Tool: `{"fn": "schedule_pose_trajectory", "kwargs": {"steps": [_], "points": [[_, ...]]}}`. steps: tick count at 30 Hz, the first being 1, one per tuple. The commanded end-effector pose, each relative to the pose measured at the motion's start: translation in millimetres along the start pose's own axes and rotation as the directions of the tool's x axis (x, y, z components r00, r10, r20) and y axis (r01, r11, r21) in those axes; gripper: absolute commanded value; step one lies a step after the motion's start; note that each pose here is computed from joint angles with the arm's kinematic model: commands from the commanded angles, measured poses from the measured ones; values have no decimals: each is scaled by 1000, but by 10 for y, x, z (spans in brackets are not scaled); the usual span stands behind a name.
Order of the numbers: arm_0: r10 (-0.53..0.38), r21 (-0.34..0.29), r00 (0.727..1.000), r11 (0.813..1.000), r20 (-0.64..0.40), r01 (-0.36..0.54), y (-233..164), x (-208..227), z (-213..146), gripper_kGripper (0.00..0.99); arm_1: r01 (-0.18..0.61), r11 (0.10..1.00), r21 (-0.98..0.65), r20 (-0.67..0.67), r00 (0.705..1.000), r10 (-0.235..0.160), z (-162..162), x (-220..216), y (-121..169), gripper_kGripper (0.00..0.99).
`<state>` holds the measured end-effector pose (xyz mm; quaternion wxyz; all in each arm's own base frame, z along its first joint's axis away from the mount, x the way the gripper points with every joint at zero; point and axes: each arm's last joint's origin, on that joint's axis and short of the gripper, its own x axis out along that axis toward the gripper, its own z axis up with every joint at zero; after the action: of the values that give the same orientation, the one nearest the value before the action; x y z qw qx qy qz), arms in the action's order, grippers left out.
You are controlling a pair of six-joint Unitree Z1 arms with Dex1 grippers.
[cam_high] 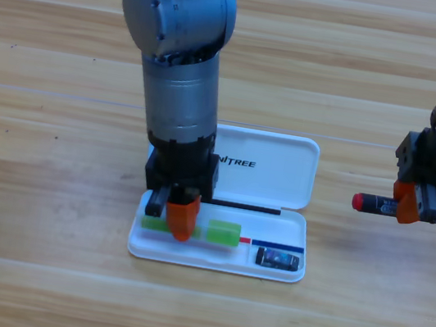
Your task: Clean up eraser and pencils
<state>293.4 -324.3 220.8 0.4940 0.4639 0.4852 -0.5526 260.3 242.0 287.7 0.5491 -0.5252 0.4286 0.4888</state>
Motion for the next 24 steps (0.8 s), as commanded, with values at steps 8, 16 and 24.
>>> {"fn": "schedule_pose_trajectory", "kwargs": {"steps": [8, 16, 24], "points": [[-72, -6, 997, 997, -39, 72, 15, 311, 29, 153, -8, 1000, -27, -3, 1000, 8, 77, -18, 104, 0], [-80, -24, 996, 997, -38, 79, 15, 334, 29, 990, -7, 1000, -27, -2, 1000, 7, 92, -12, 88, 0], [-73, -31, 997, 997, -31, 72, 16, 269, 23, 990, -6, 999, -54, 10, 1000, 7, 259, 3, 133, 0]]}}
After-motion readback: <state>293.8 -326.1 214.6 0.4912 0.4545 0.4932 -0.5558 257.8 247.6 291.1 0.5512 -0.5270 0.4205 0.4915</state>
